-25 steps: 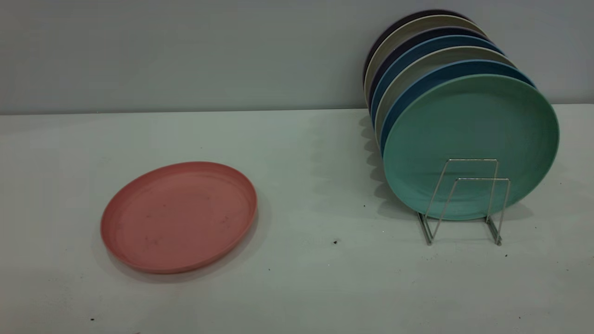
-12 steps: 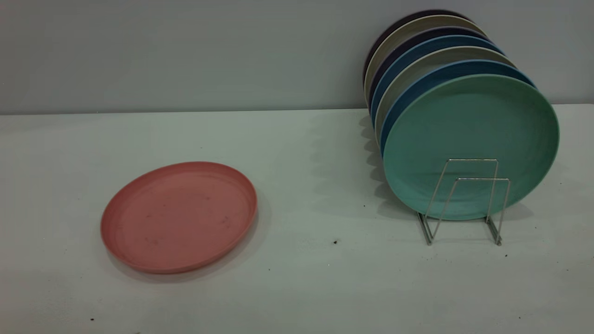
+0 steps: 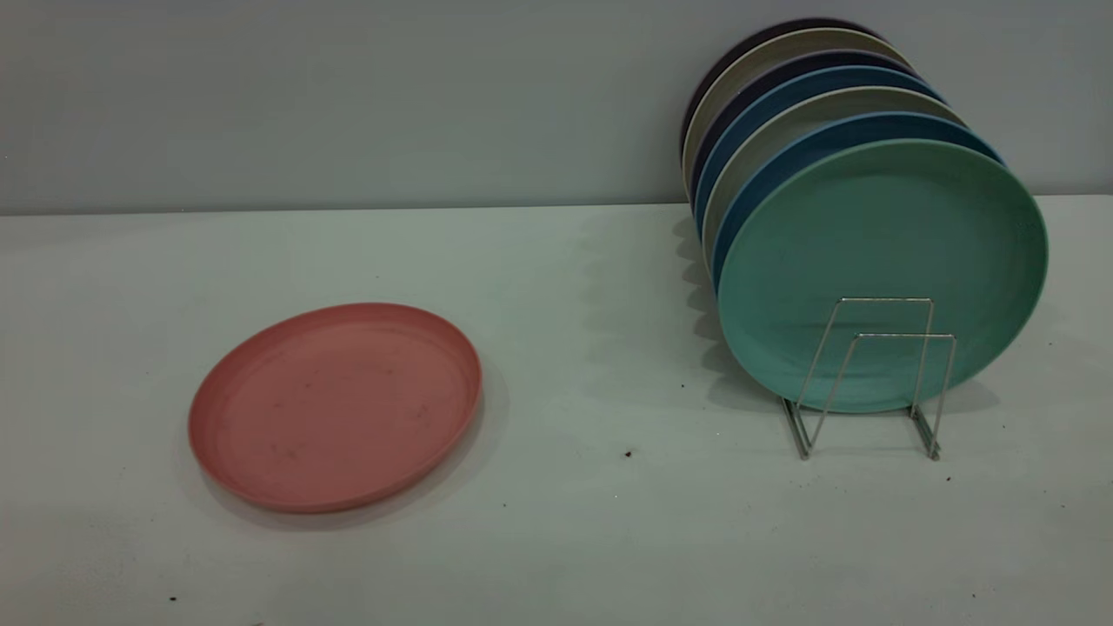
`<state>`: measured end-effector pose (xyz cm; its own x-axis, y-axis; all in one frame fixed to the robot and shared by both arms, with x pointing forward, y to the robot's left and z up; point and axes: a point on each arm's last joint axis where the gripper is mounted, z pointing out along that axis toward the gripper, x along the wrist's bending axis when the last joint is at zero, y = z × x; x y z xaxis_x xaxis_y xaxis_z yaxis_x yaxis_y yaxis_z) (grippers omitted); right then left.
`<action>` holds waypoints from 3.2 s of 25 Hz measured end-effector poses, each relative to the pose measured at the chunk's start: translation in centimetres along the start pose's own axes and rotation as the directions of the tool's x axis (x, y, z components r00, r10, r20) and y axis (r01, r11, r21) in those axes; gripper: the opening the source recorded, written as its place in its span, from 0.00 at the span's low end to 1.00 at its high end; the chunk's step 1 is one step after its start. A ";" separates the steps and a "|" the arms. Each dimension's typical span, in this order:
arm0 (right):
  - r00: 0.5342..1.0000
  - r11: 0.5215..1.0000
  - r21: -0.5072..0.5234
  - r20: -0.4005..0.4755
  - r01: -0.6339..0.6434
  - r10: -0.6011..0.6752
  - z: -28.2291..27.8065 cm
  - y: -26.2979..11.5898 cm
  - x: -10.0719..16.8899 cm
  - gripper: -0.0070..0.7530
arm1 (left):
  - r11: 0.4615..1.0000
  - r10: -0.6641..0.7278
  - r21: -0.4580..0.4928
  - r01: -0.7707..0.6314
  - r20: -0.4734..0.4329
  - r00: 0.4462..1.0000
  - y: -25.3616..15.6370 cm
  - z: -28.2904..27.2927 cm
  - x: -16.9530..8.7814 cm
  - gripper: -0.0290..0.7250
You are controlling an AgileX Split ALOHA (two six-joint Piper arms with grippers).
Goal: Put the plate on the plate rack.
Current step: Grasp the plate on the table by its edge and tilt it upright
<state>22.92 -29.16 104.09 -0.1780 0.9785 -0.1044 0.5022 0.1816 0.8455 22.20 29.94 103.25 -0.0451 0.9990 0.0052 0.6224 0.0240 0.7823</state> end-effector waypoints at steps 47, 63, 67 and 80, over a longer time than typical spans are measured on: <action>0.992 1.000 -0.006 -0.126 -0.011 0.010 4.0 5.0 0.0 0.47 | 0.997 -0.047 0.068 0.046 0.013 0.999 5.6 3.7 0.0 0.63; 0.939 0.993 0.110 -0.333 -0.047 0.082 12.5 8.2 0.4 0.56 | 0.890 -0.188 0.443 0.113 0.129 0.974 11.1 20.5 -1.3 0.63; 0.934 0.992 0.117 -0.348 -0.049 0.087 12.9 8.2 0.5 0.56 | 0.870 -0.217 0.481 0.105 0.183 0.959 11.3 24.4 -1.9 0.63; 0.929 0.992 0.121 -0.361 -0.041 0.083 12.9 8.2 0.6 0.56 | 0.797 -0.442 0.528 0.293 0.181 0.879 8.3 34.5 1.2 0.63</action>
<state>37.79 -25.79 104.20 -0.4291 0.8887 0.1618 0.6081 0.1517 0.7792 54.21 32.70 88.24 -0.1737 0.8741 -0.4537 0.8955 0.3319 0.2966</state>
